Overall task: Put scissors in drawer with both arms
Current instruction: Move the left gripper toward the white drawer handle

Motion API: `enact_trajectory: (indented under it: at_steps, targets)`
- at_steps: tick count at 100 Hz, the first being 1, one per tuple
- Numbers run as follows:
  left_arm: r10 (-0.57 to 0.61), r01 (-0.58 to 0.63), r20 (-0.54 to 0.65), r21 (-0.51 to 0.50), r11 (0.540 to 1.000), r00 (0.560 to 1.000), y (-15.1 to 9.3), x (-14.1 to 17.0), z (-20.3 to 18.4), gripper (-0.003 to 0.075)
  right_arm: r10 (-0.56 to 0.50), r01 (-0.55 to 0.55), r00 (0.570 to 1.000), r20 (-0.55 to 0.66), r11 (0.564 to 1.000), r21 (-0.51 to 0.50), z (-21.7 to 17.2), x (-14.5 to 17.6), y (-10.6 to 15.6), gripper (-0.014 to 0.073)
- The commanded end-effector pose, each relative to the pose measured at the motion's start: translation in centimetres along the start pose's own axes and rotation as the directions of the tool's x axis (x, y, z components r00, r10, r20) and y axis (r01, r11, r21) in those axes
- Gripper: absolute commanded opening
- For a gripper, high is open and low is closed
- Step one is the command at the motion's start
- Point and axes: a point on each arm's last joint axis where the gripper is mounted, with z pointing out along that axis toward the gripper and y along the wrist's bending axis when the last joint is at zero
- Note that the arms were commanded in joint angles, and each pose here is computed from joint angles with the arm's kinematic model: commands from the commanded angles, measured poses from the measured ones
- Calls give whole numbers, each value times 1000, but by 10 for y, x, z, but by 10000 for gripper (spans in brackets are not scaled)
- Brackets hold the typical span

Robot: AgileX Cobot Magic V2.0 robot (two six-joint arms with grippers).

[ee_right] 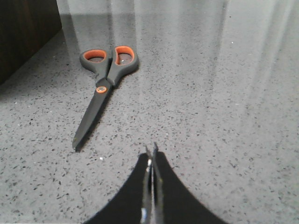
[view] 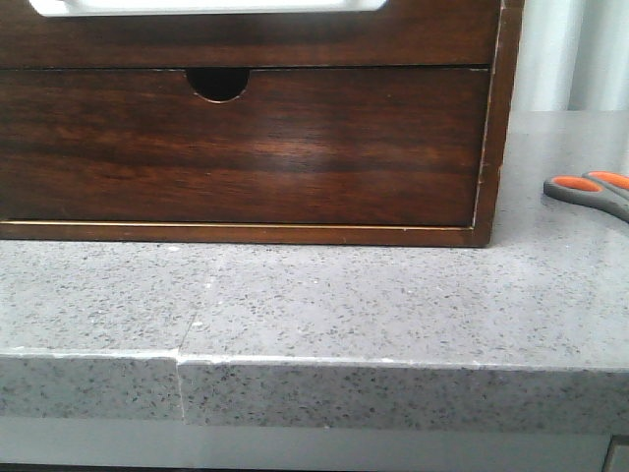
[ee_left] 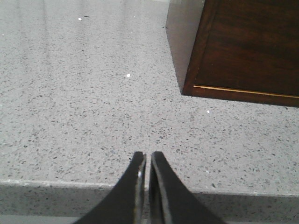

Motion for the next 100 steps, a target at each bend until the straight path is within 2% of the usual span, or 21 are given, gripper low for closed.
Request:
enact_trajectory:
  at_steps: [1, 18, 28, 35, 38, 44, 46, 48, 49, 51, 56, 64, 72, 78, 89, 94, 100]
  targets:
    - [-22, 22, 61, 4, 1000, 998, 1, 1, 0, -20, -3, 3, 1000, 23, 1000, 2, 1, 6, 0, -57]
    - [-22, 22, 61, 4, 1000, 998, 1, 1, 0, -20, -3, 3, 1000, 23, 1000, 2, 1, 6, 0, -57]
    - [59, -58, 71, -18, 998, 996, 2, 0, 0, -20, -3, 3, 999, 37, 1000, -1, 1, 5, 0, -57]
    - [75, -73, 100, -25, 997, 992, 3, -3, 0, -20, -16, 16, 997, 74, 1000, -3, 1, 2, 1, -57]
    - [52, -51, 111, -18, 999, 992, 2, -4, -1, -20, -16, 17, 995, 99, 1000, -7, 1, -1, 1, -57]
    - [-102, 99, 124, 36, 994, 987, -1, -5, -1, -20, -15, 18, 988, 152, 1000, -17, 0, -5, 2, -57]
    - [-221, 212, 119, 78, 974, 968, -4, -6, -1, -20, -15, 19, 984, 177, 1000, -21, 0, -8, 3, -57]
    - [-285, 274, 114, 101, 956, 952, -5, -6, -1, -20, -7, 13, 979, 202, 1000, -28, -1, -10, 3, -57]
    - [-347, 334, 108, 123, 934, 932, -6, -7, -1, -20, 0, 7, 978, 211, 999, -32, -1, -11, 3, -57]
    - [-403, 388, 101, 144, 911, 910, -7, -7, -1, -20, 11, -1, 970, 241, 999, -40, -1, -14, 4, -57]
    - [-565, 543, 71, 202, 815, 822, -11, -9, -2, -20, 73, -53, 946, 315, 996, -73, -4, -21, 5, -57]
    - [-664, 637, 48, 238, 733, 746, -13, -11, -3, -20, 193, -157, 900, 390, 980, -125, -7, -29, 5, -57]
    - [-720, 689, 37, 258, 677, 693, -13, -13, -3, -20, 280, -237, 873, 399, 959, -155, -7, -30, 4, -57]
    - [-773, 740, 13, 278, 612, 634, -14, -14, -4, -20, 348, -302, 854, 388, 937, -176, -8, -31, 3, -57]
    - [-788, 751, 11, 293, 592, 616, -15, -18, -5, -20, 403, -353, 827, 392, 915, -196, -9, -33, 2, -57]
    - [-779, 741, 2, 307, 597, 627, -17, -21, -7, -20, 417, -364, 818, 396, 909, -203, -10, -36, 2, -57]
    - [-752, 710, 2, 329, 623, 659, -20, -27, -10, -20, 443, -386, 799, 406, 896, -218, -12, -41, 2, -57]
